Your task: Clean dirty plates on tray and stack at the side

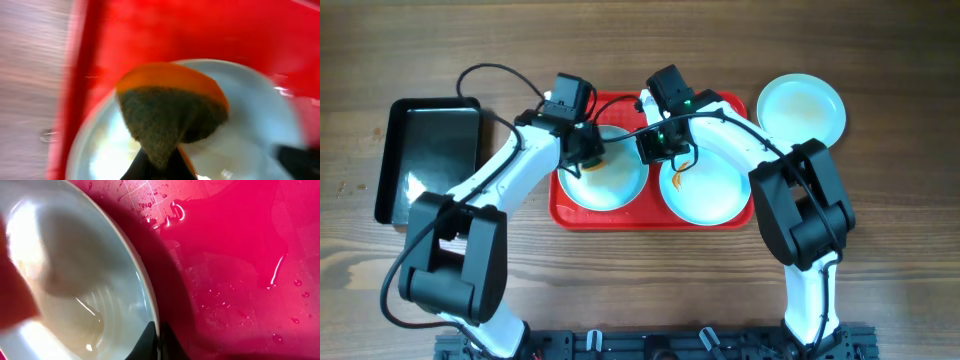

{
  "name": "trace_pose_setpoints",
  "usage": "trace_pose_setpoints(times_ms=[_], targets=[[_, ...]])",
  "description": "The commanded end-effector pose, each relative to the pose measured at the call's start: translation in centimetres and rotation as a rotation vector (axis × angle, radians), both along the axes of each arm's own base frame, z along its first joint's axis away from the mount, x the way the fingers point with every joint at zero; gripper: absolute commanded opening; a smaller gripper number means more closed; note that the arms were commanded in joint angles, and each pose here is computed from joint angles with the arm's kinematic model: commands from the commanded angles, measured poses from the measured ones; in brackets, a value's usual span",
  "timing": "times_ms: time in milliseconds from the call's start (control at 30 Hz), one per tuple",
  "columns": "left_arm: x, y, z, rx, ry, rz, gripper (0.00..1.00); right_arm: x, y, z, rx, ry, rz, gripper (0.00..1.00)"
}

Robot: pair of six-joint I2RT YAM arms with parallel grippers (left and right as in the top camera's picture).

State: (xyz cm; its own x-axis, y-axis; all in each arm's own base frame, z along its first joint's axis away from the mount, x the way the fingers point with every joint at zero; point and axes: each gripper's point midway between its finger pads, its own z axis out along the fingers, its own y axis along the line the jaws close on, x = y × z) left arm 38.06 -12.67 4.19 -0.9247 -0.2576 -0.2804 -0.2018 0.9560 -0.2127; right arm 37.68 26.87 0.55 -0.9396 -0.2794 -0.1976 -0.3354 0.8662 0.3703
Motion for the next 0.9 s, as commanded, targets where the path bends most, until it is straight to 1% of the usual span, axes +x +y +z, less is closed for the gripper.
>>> trace_pose_setpoints(times_ms=[0,100,200,233,267,300,433,533,600,667,733,767,800,867], targets=[[-0.1,-4.1,0.2,-0.224,0.033,-0.077,0.04,-0.1,-0.5,-1.0,-0.025,0.015,-0.009,0.04],[-0.9,-4.6,-1.6,-0.249,0.102,-0.073,0.04,-0.1,-0.5,-1.0,-0.025,0.014,-0.009,0.04],[-1.2,-3.9,-3.7,-0.208,0.143,-0.06,0.04,-0.1,-0.5,-1.0,-0.025,0.014,-0.009,0.04],[-1.3,-2.7,-4.4,-0.136,0.15,-0.036,0.04,-0.1,-0.5,-1.0,-0.025,0.014,-0.009,0.04],[-2.2,-0.1,-5.3,0.006,0.179,0.007,0.04,-0.1,-0.5,-1.0,-0.026,0.015,-0.009,0.04],[-2.9,1.6,-5.6,0.094,0.202,0.028,0.04,-0.2,-0.6,-1.2,-0.027,0.017,-0.009,0.04],[-4.7,8.3,-4.8,0.467,0.238,0.085,0.04,-0.1,-0.5,-1.1,-0.025,0.014,-0.009,0.04],[-4.5,10.5,-3.3,0.604,0.212,0.102,0.04,-0.1,-0.5,-1.1,-0.025,0.014,-0.01,0.04],[-4.0,11.2,-1.8,0.65,0.185,0.114,0.04,-0.1,-0.5,-1.1,-0.025,0.015,-0.01,0.04],[-3.5,11.2,0.5,0.653,0.163,0.126,0.04,0.2,-0.7,-0.9,-0.033,0.006,-0.039,0.04],[-3.6,11.1,2.9,0.609,0.127,0.232,0.04,1.3,-0.4,0.9,-0.024,-0.043,-0.043,0.04],[-3.8,10.5,4.0,0.548,0.11,0.265,0.04,1.8,-0.2,2.2,-0.011,-0.076,-0.038,0.04],[-3.9,9.4,4.9,0.464,0.1,0.261,0.04,2.5,-0.2,3.8,-0.009,-0.122,-0.046,0.04],[-4.2,6.6,6.9,0.238,0.076,0.243,0.04,4.0,-1.6,7.4,-0.066,-0.242,-0.078,0.04]])
